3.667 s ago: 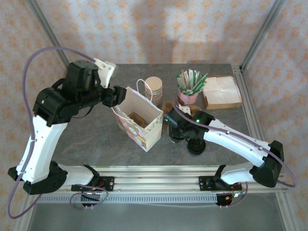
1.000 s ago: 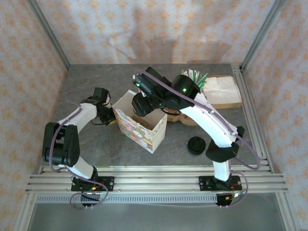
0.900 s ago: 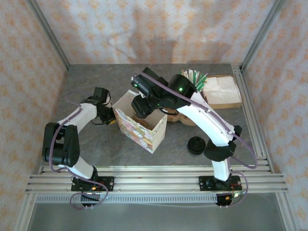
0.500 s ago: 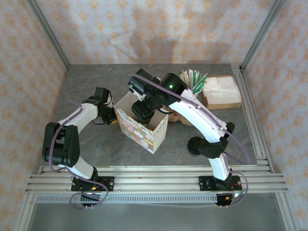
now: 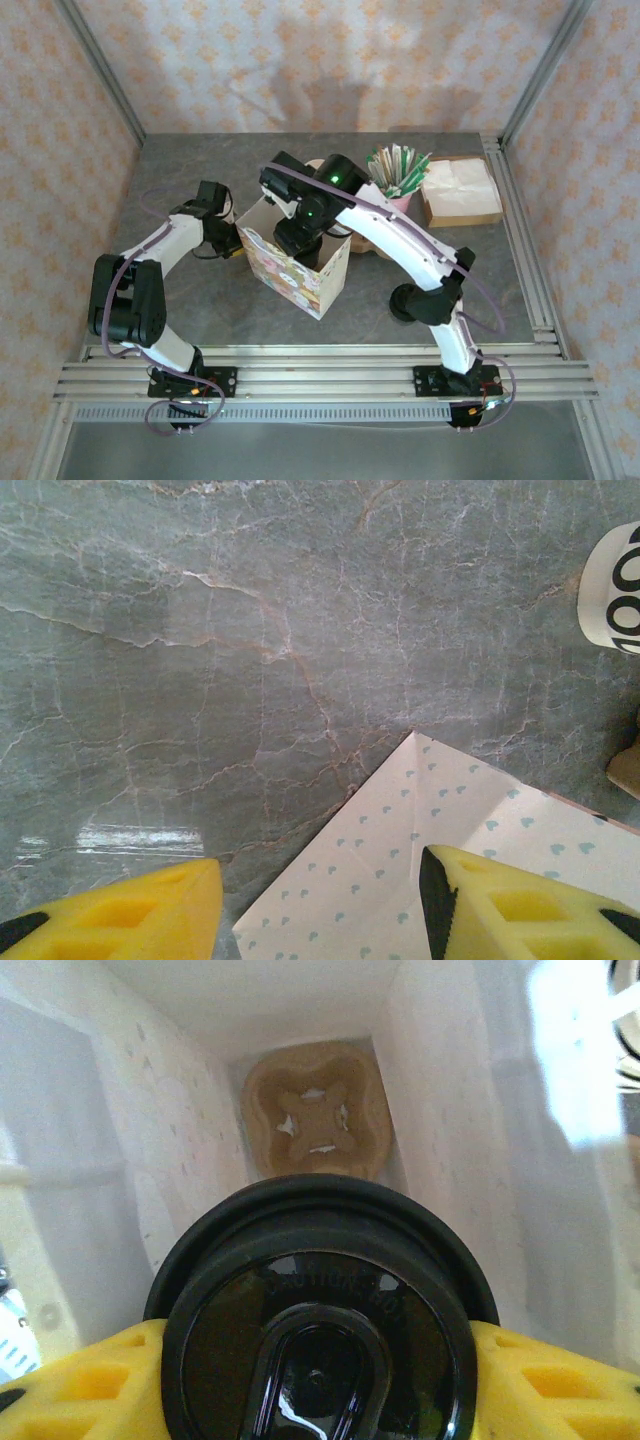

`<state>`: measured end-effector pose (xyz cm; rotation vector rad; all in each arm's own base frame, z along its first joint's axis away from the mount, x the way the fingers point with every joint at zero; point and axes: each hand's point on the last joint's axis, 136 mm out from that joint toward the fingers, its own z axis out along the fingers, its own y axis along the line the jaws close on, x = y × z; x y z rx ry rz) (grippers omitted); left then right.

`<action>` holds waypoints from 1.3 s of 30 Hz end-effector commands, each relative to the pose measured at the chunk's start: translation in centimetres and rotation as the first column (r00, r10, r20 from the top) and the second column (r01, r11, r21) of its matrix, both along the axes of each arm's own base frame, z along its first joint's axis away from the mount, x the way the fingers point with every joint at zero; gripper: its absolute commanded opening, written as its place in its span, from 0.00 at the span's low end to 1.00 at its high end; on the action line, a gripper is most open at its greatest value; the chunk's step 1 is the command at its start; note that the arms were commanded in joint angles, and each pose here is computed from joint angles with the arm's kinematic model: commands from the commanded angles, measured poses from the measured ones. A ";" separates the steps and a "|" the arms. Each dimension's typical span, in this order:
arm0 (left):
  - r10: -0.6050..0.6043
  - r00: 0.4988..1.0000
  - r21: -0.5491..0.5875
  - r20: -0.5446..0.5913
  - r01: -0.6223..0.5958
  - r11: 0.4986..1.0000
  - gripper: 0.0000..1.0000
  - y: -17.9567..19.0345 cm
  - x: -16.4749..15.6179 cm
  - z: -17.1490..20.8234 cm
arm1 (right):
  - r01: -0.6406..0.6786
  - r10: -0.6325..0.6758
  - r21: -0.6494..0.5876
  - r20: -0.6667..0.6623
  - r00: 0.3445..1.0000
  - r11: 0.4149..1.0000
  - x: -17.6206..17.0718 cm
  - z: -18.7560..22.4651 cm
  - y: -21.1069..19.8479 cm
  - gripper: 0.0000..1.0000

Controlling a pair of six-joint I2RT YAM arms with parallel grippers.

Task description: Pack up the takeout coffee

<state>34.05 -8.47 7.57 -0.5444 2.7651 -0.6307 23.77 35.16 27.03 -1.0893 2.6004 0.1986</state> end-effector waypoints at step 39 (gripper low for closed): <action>-0.055 0.991 -0.013 0.120 0.057 0.998 0.59 -0.9 1.8 5.9 | -0.120 0.105 -0.136 -0.116 0.988 0.983 -1.0 -3.3 -2.7 0.46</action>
